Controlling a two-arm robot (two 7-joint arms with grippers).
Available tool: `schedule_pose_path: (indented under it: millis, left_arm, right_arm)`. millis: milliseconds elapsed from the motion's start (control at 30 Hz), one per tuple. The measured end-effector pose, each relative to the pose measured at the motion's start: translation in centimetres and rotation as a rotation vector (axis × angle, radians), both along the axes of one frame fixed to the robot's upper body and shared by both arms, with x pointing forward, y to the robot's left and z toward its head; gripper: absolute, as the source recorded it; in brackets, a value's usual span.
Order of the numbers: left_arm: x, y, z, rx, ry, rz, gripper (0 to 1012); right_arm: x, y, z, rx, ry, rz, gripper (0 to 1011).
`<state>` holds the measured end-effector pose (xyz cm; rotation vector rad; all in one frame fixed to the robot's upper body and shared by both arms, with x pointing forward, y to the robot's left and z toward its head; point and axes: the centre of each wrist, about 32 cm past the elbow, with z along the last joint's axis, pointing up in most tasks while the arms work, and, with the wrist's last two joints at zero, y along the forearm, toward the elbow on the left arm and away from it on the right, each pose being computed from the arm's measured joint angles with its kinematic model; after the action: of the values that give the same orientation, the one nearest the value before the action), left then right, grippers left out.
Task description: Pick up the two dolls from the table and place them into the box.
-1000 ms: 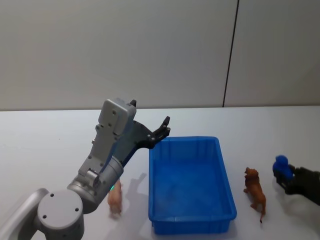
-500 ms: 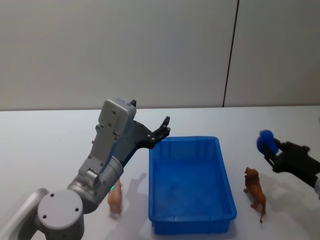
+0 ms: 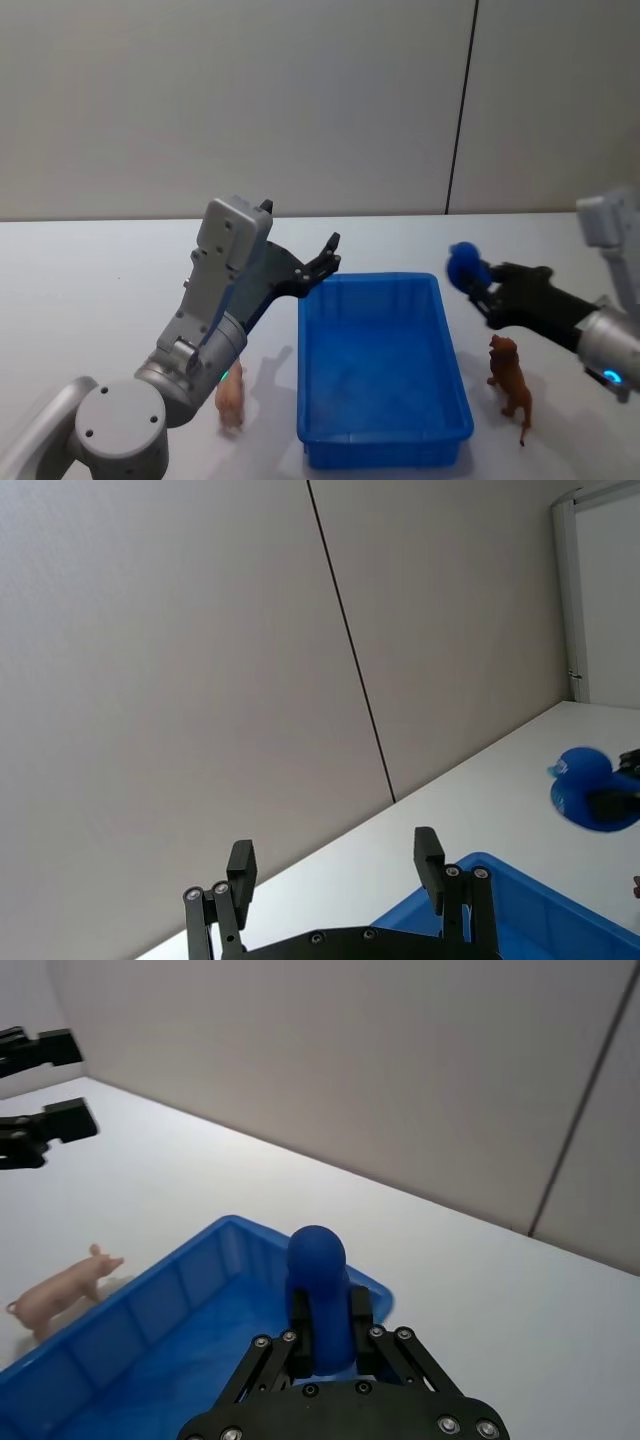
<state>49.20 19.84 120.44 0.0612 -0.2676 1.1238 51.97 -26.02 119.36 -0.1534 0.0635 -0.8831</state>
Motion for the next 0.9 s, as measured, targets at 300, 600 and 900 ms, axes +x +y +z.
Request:
schedule_pose_path:
  millis: [300,600,900]
  left_arm:
    - [0.0,0.0,0.0,0.0,0.0,0.0,1001]
    - [0.0,0.0,0.0,0.0,0.0,0.0,1001]
    - [0.0,0.0,0.0,0.0,0.0,0.0,1001]
  right_arm:
    - [1.4,2.2,-0.4,-0.036,0.039,0.086,179]
    - [2.2,3.7,-1.1,-0.066,0.073,0.127,450]
    - [2.3,4.2,-1.3,-0.064,0.072,0.151,726]
